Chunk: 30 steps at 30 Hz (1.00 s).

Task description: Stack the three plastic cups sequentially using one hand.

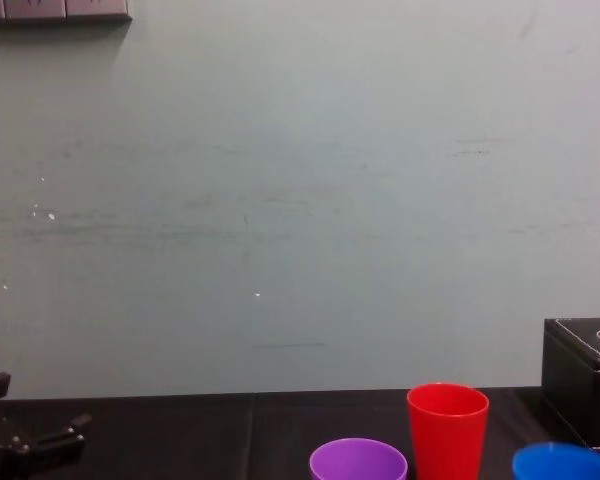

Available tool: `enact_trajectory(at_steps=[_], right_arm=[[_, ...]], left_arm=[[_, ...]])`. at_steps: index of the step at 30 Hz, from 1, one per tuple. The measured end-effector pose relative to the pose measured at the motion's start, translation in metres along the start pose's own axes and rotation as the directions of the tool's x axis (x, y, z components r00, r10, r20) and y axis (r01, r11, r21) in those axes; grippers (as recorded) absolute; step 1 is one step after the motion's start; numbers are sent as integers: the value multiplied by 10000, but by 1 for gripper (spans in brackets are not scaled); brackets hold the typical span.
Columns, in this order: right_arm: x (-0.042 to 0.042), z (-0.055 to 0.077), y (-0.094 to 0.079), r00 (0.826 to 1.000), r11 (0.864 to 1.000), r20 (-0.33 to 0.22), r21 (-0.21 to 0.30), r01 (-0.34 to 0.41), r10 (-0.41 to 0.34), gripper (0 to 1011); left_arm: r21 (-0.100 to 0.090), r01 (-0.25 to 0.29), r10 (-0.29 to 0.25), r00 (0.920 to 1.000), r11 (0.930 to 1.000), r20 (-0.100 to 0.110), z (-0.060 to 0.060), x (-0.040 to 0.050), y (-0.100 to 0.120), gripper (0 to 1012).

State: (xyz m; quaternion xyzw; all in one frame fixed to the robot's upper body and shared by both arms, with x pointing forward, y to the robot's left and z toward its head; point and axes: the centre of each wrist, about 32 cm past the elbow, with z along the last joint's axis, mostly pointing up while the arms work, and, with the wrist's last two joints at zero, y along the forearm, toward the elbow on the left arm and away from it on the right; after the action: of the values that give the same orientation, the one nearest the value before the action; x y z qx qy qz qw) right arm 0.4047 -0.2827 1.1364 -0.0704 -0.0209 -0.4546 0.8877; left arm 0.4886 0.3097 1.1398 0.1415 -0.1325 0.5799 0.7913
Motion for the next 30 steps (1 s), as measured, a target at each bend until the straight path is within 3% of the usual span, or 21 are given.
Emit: enact_trajectory(at_steps=[8,14,20,30], right_arm=[[103,515,135,9979,9990,609,392,210,-234,743],[170,827,243,9964,9984,792,492,280,-318,734],[186,983,322,9959,9982,783,430,409,-442,734],[173,1057,404,9963,9982,709,387,452,-478,735]], left_arm=[[0,0,0,10000,10000,0,0,0,0,1005],[0,0,0,10000,10000,0,0,0,0,1005],[0,0,0,10000,10000,0,0,0,0,1005],[0,1,-1,10000,10000,0,0,0,0,1005]])
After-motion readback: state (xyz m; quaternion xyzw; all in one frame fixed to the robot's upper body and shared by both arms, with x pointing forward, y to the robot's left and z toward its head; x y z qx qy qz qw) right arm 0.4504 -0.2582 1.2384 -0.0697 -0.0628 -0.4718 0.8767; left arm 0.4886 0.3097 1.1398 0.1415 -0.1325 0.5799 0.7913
